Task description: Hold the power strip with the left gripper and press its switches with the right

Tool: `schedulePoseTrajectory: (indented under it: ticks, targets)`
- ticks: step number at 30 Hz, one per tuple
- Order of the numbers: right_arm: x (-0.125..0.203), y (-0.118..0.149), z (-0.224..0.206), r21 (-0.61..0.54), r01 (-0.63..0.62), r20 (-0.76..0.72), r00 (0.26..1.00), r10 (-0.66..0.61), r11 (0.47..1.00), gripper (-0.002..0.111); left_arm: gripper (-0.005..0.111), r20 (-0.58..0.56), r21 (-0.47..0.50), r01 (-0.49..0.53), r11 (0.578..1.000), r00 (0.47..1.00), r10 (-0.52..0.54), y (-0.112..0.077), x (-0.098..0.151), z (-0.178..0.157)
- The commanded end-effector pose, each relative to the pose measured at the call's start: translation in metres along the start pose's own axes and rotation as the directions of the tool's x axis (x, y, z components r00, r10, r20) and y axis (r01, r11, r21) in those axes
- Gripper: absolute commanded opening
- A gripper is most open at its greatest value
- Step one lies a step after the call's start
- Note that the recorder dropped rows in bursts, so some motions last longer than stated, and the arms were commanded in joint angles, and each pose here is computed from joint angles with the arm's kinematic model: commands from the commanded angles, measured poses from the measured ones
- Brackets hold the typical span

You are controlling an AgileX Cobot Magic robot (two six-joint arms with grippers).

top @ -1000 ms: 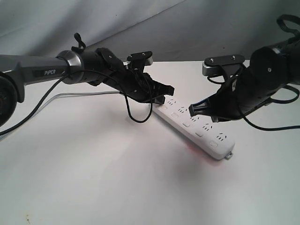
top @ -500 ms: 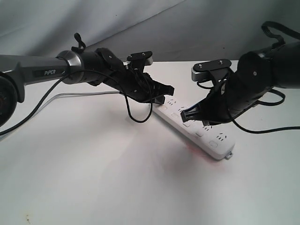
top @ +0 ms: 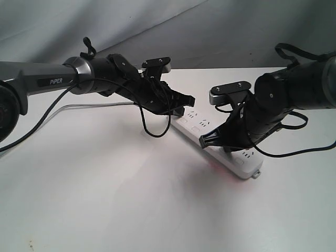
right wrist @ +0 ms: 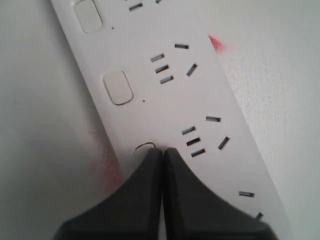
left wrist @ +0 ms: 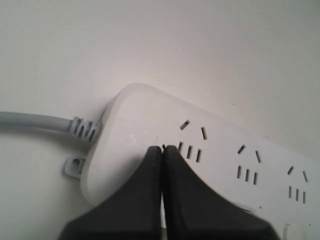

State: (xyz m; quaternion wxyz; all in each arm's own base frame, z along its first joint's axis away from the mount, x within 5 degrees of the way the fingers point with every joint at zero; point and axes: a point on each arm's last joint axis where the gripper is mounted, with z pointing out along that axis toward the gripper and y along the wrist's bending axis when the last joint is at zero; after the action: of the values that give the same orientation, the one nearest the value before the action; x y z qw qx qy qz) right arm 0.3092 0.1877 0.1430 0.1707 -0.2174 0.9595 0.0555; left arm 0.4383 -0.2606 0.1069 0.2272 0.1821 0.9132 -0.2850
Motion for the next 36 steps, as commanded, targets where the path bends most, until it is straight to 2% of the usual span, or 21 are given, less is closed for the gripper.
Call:
schedulePoseTrajectory:
  ticks: [1,23,29,36]
  targets:
    - [-0.004,0.002,0.001,-0.007,0.006,0.032,0.999,-0.005,1.000,0.000,0.000,-0.009,-0.004,-0.006,1.000,1.000,0.006,0.000,0.003,0.003]
    - [0.009,0.003,0.016,0.003,0.010,-0.094,0.996,-0.010,1.000,0.000,0.000,-0.009,-0.004,-0.006,1.000,1.000,0.006,0.000,0.003,0.003]
    - [0.012,0.016,0.015,0.040,0.066,-0.102,0.993,-0.061,0.997,0.000,0.000,-0.009,-0.004,-0.006,1.000,1.000,0.006,0.000,0.003,0.003]
    - [0.013,0.011,0.015,0.094,0.079,-0.119,0.991,-0.067,0.992,0.000,0.000,-0.012,-0.002,-0.006,1.000,1.000,0.006,0.000,0.003,0.003]
